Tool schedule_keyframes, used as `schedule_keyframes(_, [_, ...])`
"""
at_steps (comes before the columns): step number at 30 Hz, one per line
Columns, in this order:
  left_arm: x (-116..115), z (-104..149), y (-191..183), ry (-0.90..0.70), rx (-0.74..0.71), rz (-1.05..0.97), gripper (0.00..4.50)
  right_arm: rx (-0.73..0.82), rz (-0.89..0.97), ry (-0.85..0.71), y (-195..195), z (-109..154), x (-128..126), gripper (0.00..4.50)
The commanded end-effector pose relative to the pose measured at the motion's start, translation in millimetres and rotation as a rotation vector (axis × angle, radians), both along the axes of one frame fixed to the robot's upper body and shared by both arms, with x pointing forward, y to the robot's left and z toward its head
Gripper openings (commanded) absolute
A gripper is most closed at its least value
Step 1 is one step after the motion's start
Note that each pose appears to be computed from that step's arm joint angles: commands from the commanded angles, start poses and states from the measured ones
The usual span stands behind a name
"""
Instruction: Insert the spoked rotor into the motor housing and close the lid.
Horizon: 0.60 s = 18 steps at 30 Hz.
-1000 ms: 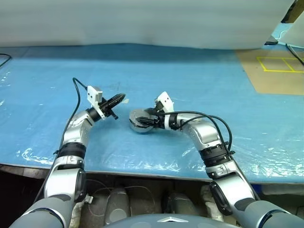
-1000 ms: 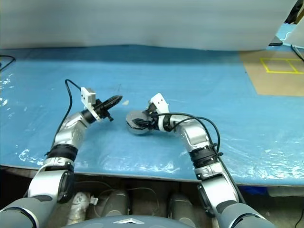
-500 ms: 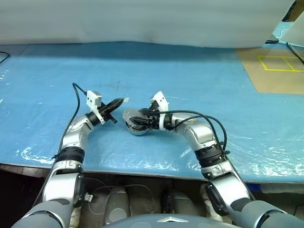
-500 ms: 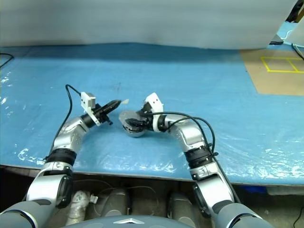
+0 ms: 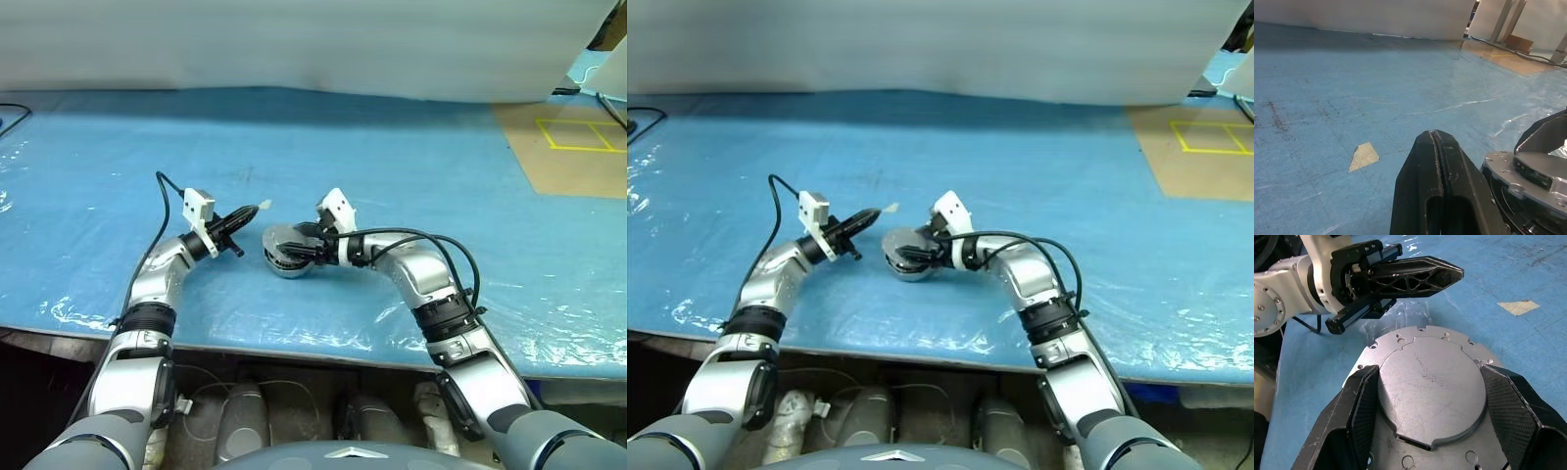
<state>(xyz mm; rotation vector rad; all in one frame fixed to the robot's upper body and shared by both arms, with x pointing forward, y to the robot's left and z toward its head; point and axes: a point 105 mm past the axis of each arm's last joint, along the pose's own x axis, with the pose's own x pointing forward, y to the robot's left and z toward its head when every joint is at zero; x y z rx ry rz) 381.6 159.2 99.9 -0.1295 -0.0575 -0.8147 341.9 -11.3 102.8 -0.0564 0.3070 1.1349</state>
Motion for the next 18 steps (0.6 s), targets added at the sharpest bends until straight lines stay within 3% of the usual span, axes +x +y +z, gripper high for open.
schedule_keyframes(1, [-0.1, 9.0, -0.5, -0.037, -0.005, -0.007, 0.0, -0.034, 0.022, -0.016, 3.5, -9.2, -4.0, 2.92])
schedule_keyframes(13, [-11.6, 17.1, -4.6, -0.048, -0.014, -0.102, 0.0, -0.149, 0.057, -0.041, -9.8, -35.2, -6.8, 2.92])
schedule_keyframes(18, [-30.4, 19.2, -7.2, -0.054, 0.017, -0.213, 0.0, -0.199, 0.007, -0.056, -15.6, -45.7, 2.6, 2.92])
